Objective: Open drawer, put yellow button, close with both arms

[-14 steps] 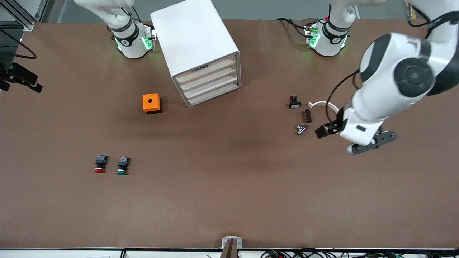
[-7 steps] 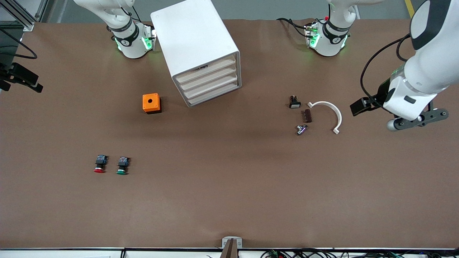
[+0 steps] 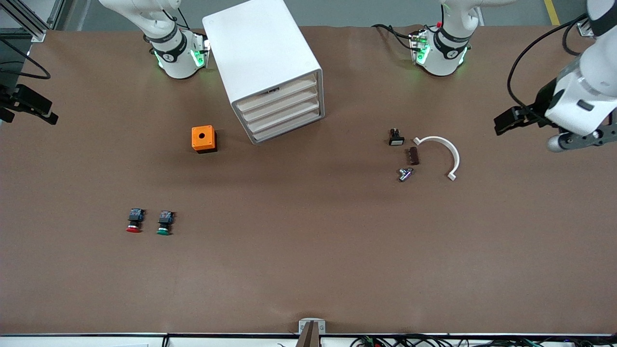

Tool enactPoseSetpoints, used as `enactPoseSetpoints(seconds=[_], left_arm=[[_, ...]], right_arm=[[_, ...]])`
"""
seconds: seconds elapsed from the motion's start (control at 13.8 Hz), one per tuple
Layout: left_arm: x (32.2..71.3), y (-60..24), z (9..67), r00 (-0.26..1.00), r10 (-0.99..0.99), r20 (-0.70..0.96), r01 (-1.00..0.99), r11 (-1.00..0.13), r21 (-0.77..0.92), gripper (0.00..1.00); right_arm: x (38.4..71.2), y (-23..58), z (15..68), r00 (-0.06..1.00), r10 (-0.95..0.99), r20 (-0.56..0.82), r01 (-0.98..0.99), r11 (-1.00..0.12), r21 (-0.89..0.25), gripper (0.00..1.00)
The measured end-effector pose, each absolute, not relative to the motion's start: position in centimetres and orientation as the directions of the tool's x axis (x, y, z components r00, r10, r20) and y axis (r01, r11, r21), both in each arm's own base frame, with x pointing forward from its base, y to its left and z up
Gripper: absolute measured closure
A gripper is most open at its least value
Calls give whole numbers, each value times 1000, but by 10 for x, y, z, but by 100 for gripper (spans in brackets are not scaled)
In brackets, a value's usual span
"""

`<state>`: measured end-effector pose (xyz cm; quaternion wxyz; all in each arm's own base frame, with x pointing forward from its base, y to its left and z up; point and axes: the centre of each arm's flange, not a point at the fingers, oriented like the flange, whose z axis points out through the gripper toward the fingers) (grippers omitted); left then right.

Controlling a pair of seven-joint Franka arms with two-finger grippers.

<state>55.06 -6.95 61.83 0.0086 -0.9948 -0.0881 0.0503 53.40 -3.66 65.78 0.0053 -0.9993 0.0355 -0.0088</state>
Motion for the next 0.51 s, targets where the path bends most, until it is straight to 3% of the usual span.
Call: enactPoseSetpoints(seconds=[0.51], left_arm=[[513,-58,627,986,156,-61,156,-988,0,0]], right_arm=[[534,-36,658,997,-70,17,-70,-997,-11,0]])
